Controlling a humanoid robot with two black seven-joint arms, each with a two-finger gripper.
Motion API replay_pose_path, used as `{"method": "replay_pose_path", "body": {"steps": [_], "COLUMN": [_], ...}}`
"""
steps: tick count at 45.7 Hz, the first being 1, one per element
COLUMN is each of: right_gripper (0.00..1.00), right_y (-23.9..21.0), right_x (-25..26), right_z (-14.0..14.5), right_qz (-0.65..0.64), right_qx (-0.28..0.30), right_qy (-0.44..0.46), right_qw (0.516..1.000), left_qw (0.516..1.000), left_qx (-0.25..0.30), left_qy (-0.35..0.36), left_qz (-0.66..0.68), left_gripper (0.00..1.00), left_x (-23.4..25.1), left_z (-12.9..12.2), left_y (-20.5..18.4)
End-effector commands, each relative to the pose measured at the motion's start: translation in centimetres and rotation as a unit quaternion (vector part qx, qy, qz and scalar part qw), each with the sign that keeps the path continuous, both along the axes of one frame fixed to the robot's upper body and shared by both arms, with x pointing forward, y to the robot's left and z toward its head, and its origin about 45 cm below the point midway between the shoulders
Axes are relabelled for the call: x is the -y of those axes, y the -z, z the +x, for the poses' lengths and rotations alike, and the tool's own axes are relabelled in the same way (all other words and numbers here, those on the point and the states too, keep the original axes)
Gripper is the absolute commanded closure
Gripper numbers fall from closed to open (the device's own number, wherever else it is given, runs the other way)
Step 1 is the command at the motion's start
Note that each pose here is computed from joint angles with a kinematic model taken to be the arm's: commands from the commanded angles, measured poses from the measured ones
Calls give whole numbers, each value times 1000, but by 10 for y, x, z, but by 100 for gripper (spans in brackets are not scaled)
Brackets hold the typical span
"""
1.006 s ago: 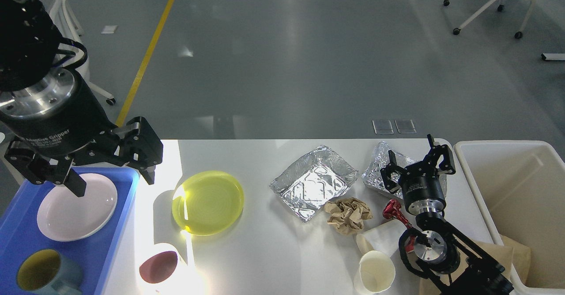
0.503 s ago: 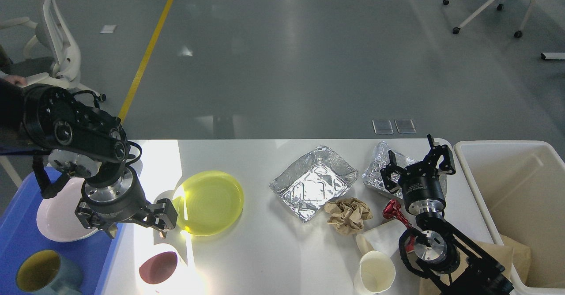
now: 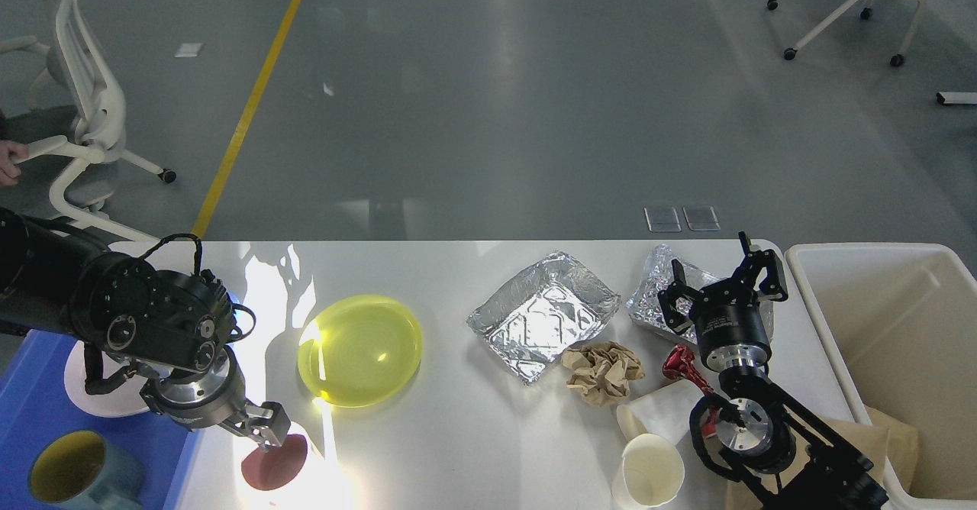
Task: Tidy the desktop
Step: 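Grasp the pink cup with the left gripper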
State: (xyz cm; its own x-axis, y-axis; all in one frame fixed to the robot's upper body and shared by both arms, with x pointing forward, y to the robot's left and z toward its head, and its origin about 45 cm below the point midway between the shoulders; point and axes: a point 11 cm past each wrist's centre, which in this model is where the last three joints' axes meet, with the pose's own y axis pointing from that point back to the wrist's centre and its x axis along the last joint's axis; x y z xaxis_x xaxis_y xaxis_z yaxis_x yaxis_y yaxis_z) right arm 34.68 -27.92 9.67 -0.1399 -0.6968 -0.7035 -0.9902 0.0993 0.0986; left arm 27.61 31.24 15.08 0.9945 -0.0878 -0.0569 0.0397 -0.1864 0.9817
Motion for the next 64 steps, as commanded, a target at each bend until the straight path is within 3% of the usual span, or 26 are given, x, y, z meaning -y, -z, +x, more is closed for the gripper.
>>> {"method": "replay_pose_path", "body": {"steps": [1,16,26,53,64], "right_gripper": [0,0,0,0,0], "right_y": [0,0,0,0,0], "right_x": [0,1,0,0,0], "right_z": [0,0,0,0,0], "right_qz": [0,-1,0,0,0], "right_qx": [0,0,0,-1,0], "right_qy": [0,0,0,0,0], "right_qw": [1000,1000,1000,1000,1000], "left_qw": [1000,999,999,999,998], "left_qx": [1,17,6,-6,-19], "left_qy": [-4,-11,-17,-41,-52], "left_qz": [-3,-28,-31,-26,-30], "left_gripper": [5,16,49,100,100], "left_x": [-2,8,10,2,4], "left_z": [-1,-2,-7,-8,-8], "left_y": [10,22,26,22,18]}}
